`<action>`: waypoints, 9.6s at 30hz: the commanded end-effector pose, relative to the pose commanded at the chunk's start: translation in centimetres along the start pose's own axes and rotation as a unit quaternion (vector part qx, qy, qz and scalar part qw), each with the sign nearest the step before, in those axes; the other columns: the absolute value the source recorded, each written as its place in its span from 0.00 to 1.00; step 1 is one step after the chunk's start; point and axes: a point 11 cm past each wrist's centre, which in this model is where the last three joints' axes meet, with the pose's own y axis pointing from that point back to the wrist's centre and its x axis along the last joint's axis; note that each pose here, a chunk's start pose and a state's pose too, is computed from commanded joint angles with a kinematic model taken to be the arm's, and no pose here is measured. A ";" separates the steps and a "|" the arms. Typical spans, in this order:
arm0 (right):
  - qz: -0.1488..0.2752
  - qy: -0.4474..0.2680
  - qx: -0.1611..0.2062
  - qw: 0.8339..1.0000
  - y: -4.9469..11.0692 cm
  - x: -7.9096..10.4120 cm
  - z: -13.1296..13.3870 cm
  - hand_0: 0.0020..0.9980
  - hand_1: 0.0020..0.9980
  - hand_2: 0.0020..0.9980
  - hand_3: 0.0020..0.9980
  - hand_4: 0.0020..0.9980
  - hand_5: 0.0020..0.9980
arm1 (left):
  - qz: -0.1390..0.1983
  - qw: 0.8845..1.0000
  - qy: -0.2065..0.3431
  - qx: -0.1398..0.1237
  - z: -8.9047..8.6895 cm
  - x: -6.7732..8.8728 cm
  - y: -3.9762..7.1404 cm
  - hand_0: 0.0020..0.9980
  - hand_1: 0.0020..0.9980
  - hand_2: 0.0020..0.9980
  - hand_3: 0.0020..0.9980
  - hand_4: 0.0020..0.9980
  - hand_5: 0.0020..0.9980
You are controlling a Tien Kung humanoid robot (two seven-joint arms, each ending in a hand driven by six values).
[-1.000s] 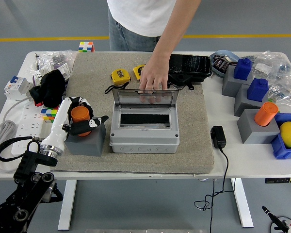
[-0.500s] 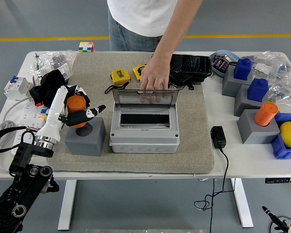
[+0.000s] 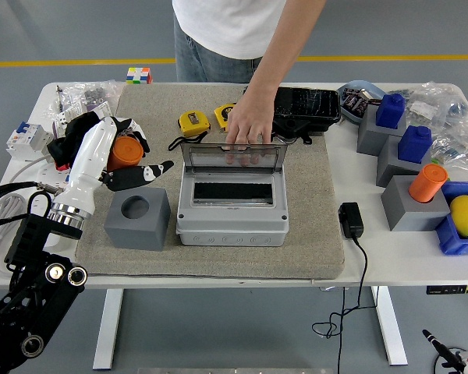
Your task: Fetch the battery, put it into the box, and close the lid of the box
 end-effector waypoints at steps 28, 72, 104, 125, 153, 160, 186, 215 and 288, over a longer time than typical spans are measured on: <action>0.005 0.004 -0.001 1.000 0.0 0.3 -0.2 0.88 0.85 0.81 0.86 1.00 1.00 | -0.110 0.982 -0.119 -0.097 6.2 -6.4 0.9 0.11 0.10 0.15 0.17 0.66 0.04; 0.006 0.018 0.001 1.000 -0.1 0.4 -0.7 0.87 0.85 0.81 0.86 1.00 1.00 | -0.182 0.952 -0.191 -0.156 7.8 -13.9 -4.7 0.11 0.11 0.16 0.17 0.65 0.07; 0.009 0.018 -0.003 1.000 -0.1 0.5 -0.5 0.87 0.85 0.81 0.85 1.00 1.00 | -0.188 0.958 -0.132 -0.171 10.2 -13.3 -4.0 0.11 0.11 0.16 0.17 0.64 0.09; 0.011 0.018 -0.002 1.000 -0.1 0.8 -0.7 0.87 0.85 0.81 0.85 1.00 1.00 | -0.177 0.962 -0.144 -0.150 9.0 -13.0 -6.4 0.11 0.11 0.16 0.17 0.64 0.10; 0.009 0.018 -0.001 1.000 -0.1 0.7 -0.8 0.87 0.84 0.81 0.85 1.00 1.00 | -0.192 0.963 -0.135 -0.129 7.4 -13.8 -6.0 0.12 0.12 0.17 0.20 0.79 0.22; 0.008 0.018 0.000 1.000 -0.1 0.6 -0.8 0.87 0.84 0.81 0.85 1.00 1.00 | -0.200 0.963 -0.129 -0.129 7.2 -14.0 -5.8 0.13 0.13 0.17 0.21 0.91 0.32; 0.006 0.019 -0.002 1.000 -0.1 0.6 -0.7 0.87 0.84 0.81 0.85 1.00 1.00 | -0.206 0.964 -0.110 -0.129 7.1 -13.9 -5.8 0.19 0.19 0.21 0.24 1.00 0.74; 0.002 0.018 -0.004 1.000 -0.1 0.5 -0.6 0.86 0.83 0.80 0.85 1.00 1.00 | -0.169 0.972 -0.053 -0.157 8.6 -11.9 -6.6 1.00 1.00 1.00 0.95 1.00 1.00; 0.002 0.013 -0.006 1.000 -0.1 0.5 -0.5 0.86 0.81 0.79 0.85 1.00 1.00 | -0.285 0.952 -0.107 0.001 2.8 -6.7 2.5 0.74 0.73 0.69 0.66 1.00 1.00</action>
